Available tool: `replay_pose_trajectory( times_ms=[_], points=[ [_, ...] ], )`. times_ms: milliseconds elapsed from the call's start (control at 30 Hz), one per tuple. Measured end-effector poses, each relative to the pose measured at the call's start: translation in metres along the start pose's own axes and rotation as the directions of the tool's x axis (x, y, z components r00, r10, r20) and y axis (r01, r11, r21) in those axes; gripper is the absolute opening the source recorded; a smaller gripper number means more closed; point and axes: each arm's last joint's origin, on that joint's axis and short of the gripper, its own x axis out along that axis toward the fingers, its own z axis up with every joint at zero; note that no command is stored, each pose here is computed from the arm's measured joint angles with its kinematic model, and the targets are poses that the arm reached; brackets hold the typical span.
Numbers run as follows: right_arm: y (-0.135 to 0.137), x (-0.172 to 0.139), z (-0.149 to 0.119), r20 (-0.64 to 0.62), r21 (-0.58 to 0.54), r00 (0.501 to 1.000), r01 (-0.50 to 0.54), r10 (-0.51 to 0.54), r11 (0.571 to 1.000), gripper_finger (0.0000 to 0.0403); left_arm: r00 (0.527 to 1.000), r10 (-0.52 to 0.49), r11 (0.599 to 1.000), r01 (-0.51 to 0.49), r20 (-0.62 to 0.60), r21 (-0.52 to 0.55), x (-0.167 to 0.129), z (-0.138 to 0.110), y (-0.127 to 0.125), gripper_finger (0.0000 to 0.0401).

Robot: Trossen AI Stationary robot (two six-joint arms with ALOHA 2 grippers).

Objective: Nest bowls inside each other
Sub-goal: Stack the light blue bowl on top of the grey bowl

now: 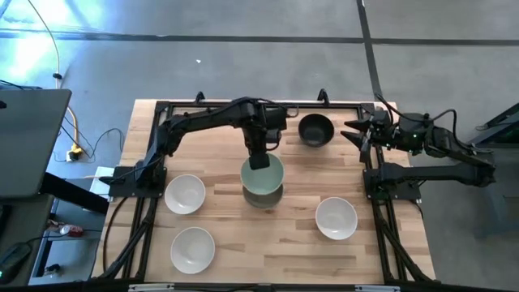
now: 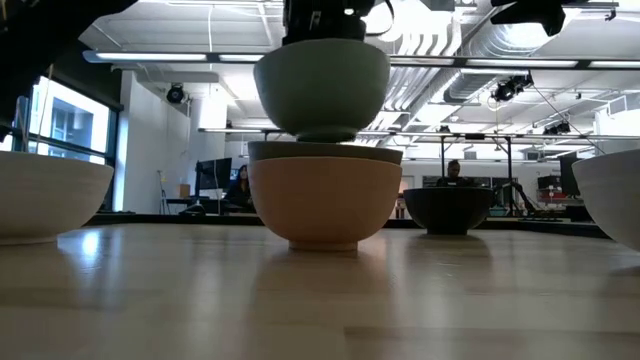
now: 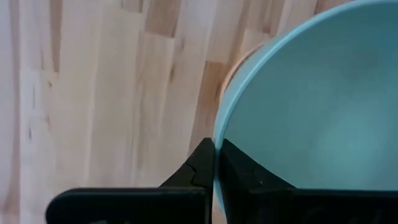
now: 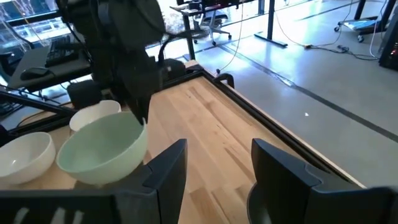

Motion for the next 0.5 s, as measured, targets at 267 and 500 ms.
replay_pose_trajectory(
  times_ms=[267, 500],
  points=[
    [0.000, 0.000, 0.000, -0.004, 0.021, 1.000, -0.002, 0.002, 1.000, 0.0172, 0.999, -0.026, 0.999, 0.027, -0.021, 0.020, 0.028, 0.002, -0.016, 0.0000],
    [0.000, 0.000, 0.000, -0.004, 0.023, 1.000, -0.003, 0.003, 1.000, 0.0172, 1.000, -0.022, 1.000, 0.022, -0.012, 0.011, 0.043, 0.004, -0.024, 0.0000]
  ],
)
